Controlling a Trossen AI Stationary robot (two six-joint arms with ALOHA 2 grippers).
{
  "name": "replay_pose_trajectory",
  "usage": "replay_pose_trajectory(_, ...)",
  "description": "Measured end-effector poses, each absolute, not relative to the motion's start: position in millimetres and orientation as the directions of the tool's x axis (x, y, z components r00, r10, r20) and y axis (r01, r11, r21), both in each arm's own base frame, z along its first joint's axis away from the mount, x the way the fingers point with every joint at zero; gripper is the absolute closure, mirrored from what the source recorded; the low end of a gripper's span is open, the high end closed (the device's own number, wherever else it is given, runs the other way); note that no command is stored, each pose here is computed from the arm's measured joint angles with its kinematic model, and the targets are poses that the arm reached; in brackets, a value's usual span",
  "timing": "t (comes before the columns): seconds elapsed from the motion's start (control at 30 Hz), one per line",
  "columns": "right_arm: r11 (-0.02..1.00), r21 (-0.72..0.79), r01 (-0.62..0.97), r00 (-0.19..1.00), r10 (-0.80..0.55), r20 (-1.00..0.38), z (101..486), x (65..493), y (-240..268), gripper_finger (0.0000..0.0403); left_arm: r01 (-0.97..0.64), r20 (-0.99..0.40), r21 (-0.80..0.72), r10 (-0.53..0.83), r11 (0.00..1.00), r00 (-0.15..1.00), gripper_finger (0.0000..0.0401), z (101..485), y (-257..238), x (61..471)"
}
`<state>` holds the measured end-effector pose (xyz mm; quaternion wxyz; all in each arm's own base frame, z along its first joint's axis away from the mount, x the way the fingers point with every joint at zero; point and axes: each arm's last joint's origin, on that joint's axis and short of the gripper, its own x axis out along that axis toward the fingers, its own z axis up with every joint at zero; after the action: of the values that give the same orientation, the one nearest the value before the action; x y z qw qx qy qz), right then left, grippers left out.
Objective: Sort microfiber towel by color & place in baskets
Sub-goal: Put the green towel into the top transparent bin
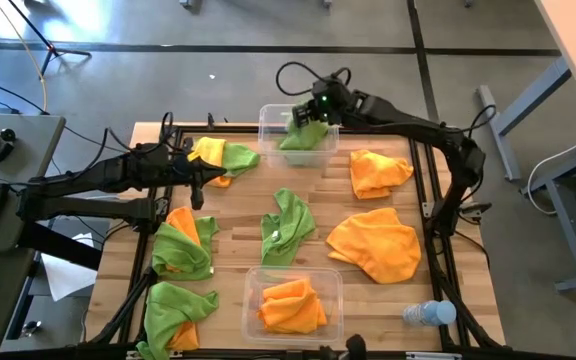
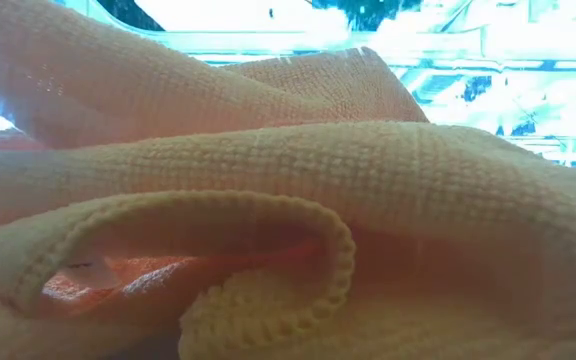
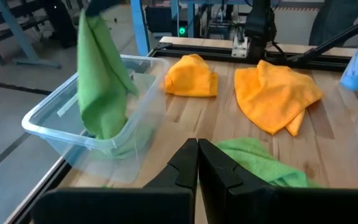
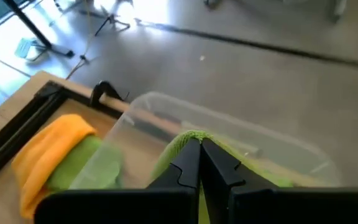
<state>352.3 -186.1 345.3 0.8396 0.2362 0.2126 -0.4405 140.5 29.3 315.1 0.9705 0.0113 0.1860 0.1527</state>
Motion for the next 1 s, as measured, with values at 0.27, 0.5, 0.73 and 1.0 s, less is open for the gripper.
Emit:
replay_pose_trajectory(0.27, 0.495, 0.342, 0.799, 0.584, -0.503, -0.638, 299, 351, -190, 0.0372, -0.288, -0.405, 0.085, 0.297, 0.954, 0.865, 0.0401, 310, 29, 139)
replay_pose_trajectory(0.5, 0.496, 0.329, 0.803, 0.566, -0.464, -0.682, 290, 348, -188, 0.0277, -0.287, -0.415, 0.086, 0.296, 0.954, 0.860, 0.0401, 310, 29, 138)
replay_pose_trajectory(0.73, 0.482, 0.216, 0.849, 0.470, -0.505, -0.724, 322, 325, -179, 0.0227, -0.288, -0.418, 0.084, 0.296, 0.954, 0.859, 0.0401, 309, 29, 138)
replay_pose_trajectory(1.0, 0.431, 0.135, 0.892, 0.369, -0.523, -0.768, 321, 260, -131, 0.0353, -0.287, -0.419, 0.086, 0.296, 0.954, 0.858, 0.0401, 309, 29, 138)
